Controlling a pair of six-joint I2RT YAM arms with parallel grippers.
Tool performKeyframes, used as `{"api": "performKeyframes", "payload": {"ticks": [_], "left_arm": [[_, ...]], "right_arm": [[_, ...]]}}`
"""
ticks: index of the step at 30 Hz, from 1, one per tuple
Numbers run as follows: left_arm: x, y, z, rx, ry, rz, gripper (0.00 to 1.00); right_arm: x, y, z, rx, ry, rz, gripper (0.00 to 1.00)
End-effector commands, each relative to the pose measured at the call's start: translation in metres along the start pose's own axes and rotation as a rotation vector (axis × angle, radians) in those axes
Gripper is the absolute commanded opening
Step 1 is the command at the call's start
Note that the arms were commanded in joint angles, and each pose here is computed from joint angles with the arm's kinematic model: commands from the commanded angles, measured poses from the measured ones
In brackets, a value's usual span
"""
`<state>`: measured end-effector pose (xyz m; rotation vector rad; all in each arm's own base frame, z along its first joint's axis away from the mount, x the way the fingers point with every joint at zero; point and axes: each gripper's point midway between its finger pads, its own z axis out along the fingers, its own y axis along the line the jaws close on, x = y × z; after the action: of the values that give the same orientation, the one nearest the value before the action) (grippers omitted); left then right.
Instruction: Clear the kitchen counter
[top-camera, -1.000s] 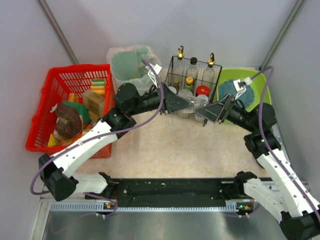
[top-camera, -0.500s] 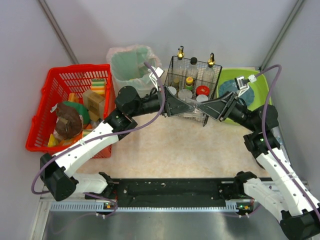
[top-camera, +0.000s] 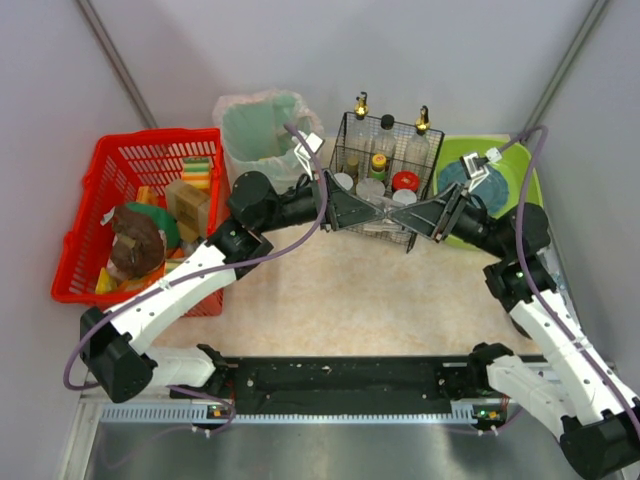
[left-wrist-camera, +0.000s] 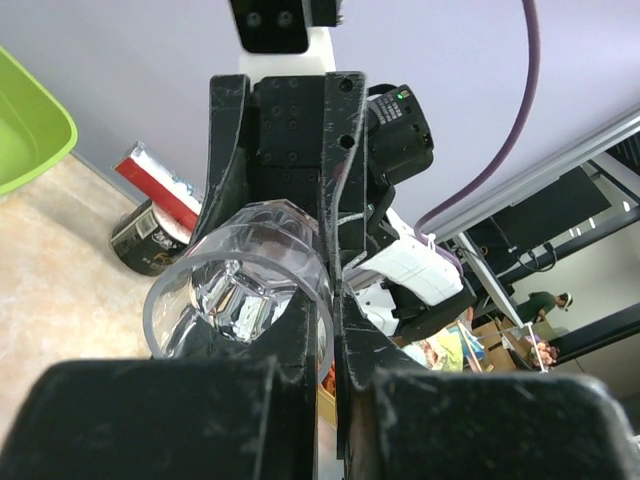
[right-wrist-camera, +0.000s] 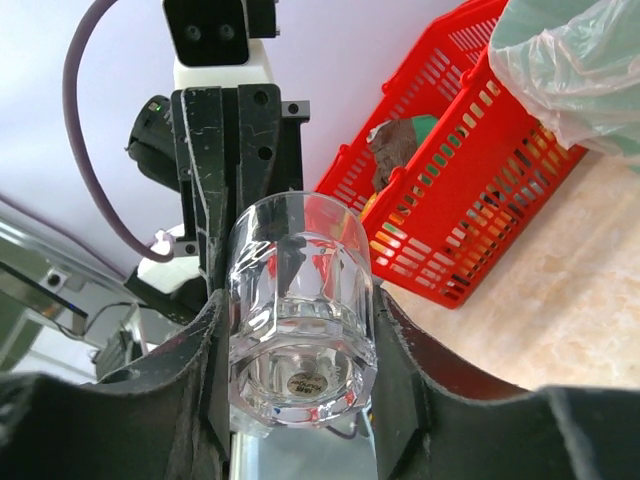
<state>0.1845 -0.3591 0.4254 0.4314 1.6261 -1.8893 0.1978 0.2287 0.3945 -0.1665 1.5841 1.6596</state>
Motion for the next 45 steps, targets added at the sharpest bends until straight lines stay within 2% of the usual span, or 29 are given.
{"api": "performKeyframes", "payload": {"ticks": [1, 3, 5, 9, 11, 13, 17, 21, 23, 25, 33, 39, 45], "left_arm": [[-0.008, -0.017, -0.003, 0.055, -0.036, 0.057, 0.00], [-0.007, -0.015, -0.003, 0.053, -0.031, 0.059, 0.00], [-0.008, -0.014, -0.004, 0.046, -0.035, 0.063, 0.09], [-0.006, -0.001, -0.007, -0.009, -0.036, 0.071, 0.41], [-0.003, 0.008, -0.013, -0.064, -0.025, 0.077, 0.63], [-0.001, 0.022, -0.021, -0.146, -0.025, 0.098, 0.74], [0.001, 0.064, -0.054, -0.417, -0.038, 0.188, 0.85], [-0.020, 0.116, -0.139, -0.920, -0.178, 0.337, 0.87], [-0.026, 0.120, -0.175, -1.064, -0.224, 0.408, 0.87], [-0.027, 0.116, -0.194, -1.112, -0.233, 0.469, 0.88], [-0.019, 0.111, -0.210, -1.096, -0.167, 0.629, 0.98], [-0.008, 0.106, -0.195, -0.981, -0.132, 0.644, 0.98], [0.005, 0.103, -0.178, -0.862, -0.104, 0.628, 0.98]], "right_arm": [[-0.004, 0.028, 0.002, -0.073, 0.016, -0.057, 0.19], [-0.005, 0.028, 0.002, -0.066, 0.014, -0.054, 0.07], [-0.006, 0.025, 0.002, -0.046, 0.016, -0.055, 0.00], [-0.008, 0.010, 0.002, 0.056, 0.010, -0.063, 0.00], [-0.013, -0.001, 0.000, 0.131, -0.008, -0.084, 0.00], [-0.013, -0.021, -0.006, 0.253, -0.008, -0.090, 0.00], [-0.023, -0.061, -0.024, 0.518, -0.020, -0.146, 0.00], [-0.042, -0.103, -0.055, 0.804, -0.024, -0.202, 0.00], [-0.053, -0.124, -0.073, 0.940, -0.021, -0.218, 0.00], [-0.066, -0.140, -0.094, 1.075, -0.040, -0.235, 0.00], [-0.123, -0.191, -0.179, 1.592, -0.132, -0.297, 0.00], [-0.149, -0.221, -0.206, 1.722, -0.137, -0.249, 0.00], [-0.166, -0.264, -0.255, 1.892, -0.136, -0.158, 0.00]]}}
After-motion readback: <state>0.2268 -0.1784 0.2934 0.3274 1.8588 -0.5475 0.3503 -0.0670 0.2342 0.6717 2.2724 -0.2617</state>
